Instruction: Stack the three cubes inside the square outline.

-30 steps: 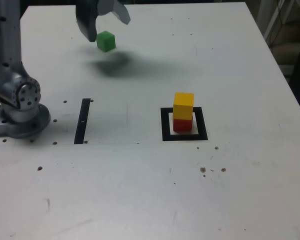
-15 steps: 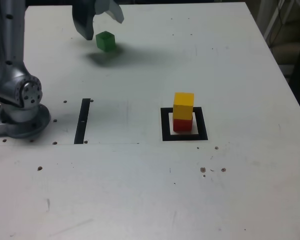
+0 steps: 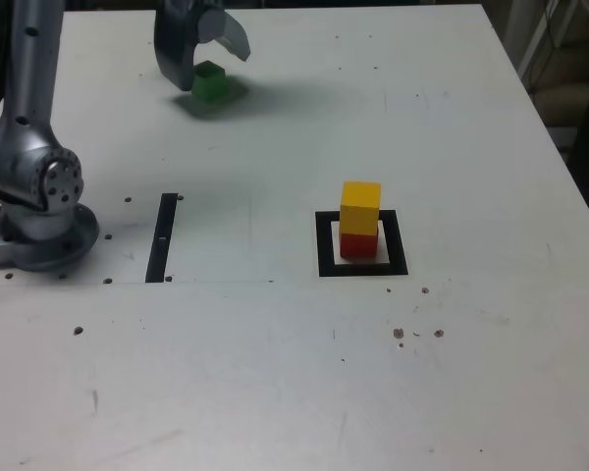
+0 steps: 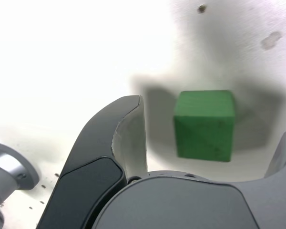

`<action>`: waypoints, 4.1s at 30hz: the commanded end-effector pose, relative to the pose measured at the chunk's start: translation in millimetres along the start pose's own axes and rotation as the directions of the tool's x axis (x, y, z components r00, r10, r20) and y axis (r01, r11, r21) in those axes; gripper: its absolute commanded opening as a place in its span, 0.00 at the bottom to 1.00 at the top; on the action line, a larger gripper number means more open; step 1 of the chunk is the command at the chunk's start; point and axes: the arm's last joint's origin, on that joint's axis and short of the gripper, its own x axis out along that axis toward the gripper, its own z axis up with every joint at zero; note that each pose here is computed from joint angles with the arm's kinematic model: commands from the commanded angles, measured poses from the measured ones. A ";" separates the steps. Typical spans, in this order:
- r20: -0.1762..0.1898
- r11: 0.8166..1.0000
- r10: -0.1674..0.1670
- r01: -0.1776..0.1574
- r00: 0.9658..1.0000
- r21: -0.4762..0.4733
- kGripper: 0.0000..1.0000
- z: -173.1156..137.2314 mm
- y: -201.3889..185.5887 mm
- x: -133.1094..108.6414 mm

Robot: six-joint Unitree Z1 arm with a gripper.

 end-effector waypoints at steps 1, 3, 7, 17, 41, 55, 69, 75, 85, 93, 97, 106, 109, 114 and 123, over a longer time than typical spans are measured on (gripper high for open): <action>-0.002 1.000 -0.006 0.006 1.000 0.001 0.96 5.9 2.5 3.0; -0.005 1.000 -0.011 0.011 1.000 0.001 0.94 9.1 3.4 4.9; -0.010 1.000 -0.019 0.019 1.000 0.002 0.87 14.4 4.6 8.0; -0.008 1.000 -0.019 0.019 1.000 0.004 0.51 21.9 6.2 10.1; 0.007 1.000 -0.008 0.008 1.000 0.016 0.29 21.0 4.0 6.2; 0.058 0.989 0.019 -0.027 0.998 0.148 0.29 3.1 -37.2 -29.2; 0.120 0.934 0.036 -0.075 0.992 0.348 0.29 -23.9 -122.8 -62.9; 0.145 0.912 0.037 -0.093 0.989 0.400 0.29 -39.8 -155.1 -72.6; 0.165 0.864 0.055 -0.129 0.985 0.486 0.29 -65.9 -212.0 -84.7; 0.181 0.819 0.062 -0.154 0.981 0.553 0.29 -86.0 -259.4 -92.6; 0.188 0.784 0.083 -0.180 0.979 0.594 0.29 -95.7 -287.6 -100.6; 0.179 0.721 0.116 -0.207 0.977 0.661 0.29 -99.1 -336.5 -103.9; 0.172 0.713 0.121 -0.206 0.978 0.671 0.29 -97.1 -347.0 -101.0; 0.167 0.705 0.117 -0.200 0.979 0.681 0.29 -93.0 -362.7 -97.5; 0.158 0.690 0.123 -0.199 0.980 0.696 0.29 -87.0 -382.8 -88.8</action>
